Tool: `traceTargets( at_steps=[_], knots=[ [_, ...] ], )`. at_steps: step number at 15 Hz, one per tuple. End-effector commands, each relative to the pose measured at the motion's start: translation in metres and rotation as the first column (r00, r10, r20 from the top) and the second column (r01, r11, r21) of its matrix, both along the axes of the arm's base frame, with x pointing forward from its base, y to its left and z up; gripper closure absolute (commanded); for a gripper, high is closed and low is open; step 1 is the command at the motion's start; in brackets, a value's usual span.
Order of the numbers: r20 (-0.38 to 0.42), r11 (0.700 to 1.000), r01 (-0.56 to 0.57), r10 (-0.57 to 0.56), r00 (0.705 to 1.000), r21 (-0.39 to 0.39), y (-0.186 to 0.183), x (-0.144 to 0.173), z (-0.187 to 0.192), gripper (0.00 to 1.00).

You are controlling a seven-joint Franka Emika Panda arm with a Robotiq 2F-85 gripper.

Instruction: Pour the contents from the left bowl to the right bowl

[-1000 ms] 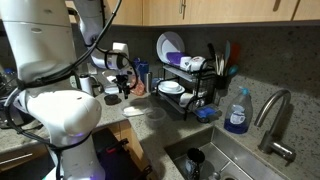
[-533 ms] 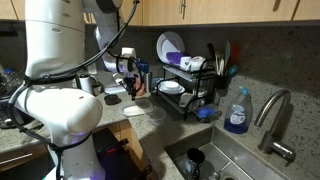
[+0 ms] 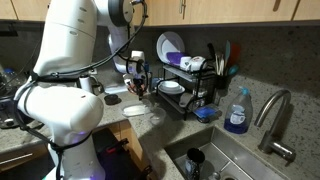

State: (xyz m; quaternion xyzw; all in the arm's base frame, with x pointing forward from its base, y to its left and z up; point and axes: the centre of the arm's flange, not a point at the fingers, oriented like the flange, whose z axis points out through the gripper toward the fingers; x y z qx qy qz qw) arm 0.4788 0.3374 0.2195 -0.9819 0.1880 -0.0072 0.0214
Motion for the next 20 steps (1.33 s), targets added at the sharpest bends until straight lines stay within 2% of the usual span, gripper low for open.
traceTargets(
  at_steps=[1, 6, 7, 8, 10, 13, 18, 20],
  knots=[
    [-0.031, 0.998, 0.048, -0.049, 0.998, -0.038, 0.018, 0.029, -0.017, 0.00],
    [-0.061, 0.994, 0.064, -0.070, 0.996, -0.094, 0.022, 0.051, -0.040, 0.00],
    [-0.063, 0.992, 0.065, -0.072, 0.995, -0.106, 0.021, 0.055, -0.042, 0.06],
    [-0.065, 0.991, 0.064, -0.072, 0.995, -0.116, 0.021, 0.058, -0.043, 0.26],
    [-0.069, 0.989, 0.063, -0.073, 0.995, -0.132, 0.020, 0.062, -0.045, 0.31],
    [-0.075, 0.988, 0.062, -0.073, 0.994, -0.144, 0.021, 0.060, -0.047, 0.55],
    [-0.104, 0.990, 0.088, -0.100, 0.990, -0.112, 0.023, 0.042, -0.055, 0.93],
    [-0.104, 0.988, 0.099, -0.111, 0.988, -0.115, 0.025, 0.036, -0.055, 1.00]
  ],
)
